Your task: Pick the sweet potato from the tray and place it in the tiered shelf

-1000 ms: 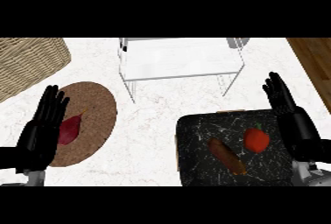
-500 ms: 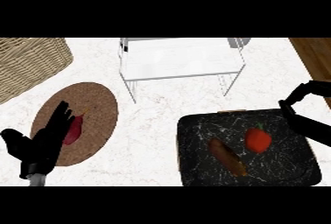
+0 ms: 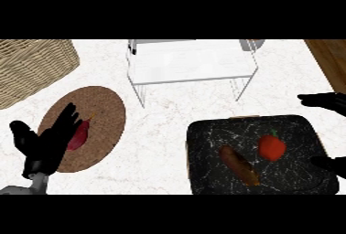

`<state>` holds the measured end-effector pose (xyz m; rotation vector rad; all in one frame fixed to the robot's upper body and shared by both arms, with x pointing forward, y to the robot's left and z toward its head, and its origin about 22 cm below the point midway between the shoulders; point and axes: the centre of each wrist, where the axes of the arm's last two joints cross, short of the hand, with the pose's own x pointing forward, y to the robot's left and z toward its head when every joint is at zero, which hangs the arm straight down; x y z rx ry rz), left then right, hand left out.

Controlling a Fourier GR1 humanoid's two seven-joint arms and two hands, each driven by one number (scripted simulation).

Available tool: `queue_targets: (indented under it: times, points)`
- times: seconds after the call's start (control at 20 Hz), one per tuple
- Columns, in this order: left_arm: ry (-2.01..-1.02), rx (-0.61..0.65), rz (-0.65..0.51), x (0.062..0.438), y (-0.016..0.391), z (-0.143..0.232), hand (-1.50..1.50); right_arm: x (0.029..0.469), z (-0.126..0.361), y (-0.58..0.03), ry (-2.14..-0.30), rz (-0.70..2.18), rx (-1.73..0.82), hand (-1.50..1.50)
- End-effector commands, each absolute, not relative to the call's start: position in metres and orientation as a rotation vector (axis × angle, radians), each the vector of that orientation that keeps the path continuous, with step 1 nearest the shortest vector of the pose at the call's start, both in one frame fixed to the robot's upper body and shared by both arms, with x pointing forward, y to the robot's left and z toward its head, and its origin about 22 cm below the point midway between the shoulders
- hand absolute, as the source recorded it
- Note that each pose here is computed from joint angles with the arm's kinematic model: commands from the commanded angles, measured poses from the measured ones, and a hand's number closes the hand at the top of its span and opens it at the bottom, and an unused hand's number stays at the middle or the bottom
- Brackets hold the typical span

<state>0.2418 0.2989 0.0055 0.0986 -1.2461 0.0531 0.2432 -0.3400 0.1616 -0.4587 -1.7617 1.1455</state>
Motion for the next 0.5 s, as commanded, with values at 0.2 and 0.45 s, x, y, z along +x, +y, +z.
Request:
queue_targets:
  times: [0.2,0.45]
  points:
    - [-1.115,0.119,0.078,0.231,0.305,-0.020,0.00,0.198,0.186,-0.300,-1.583,1.415,-0.387,-1.50]
    - [-1.113,0.096,0.068,0.244,0.288,-0.022,0.00,0.176,0.191,-0.266,-1.471,1.437,-0.538,-1.50]
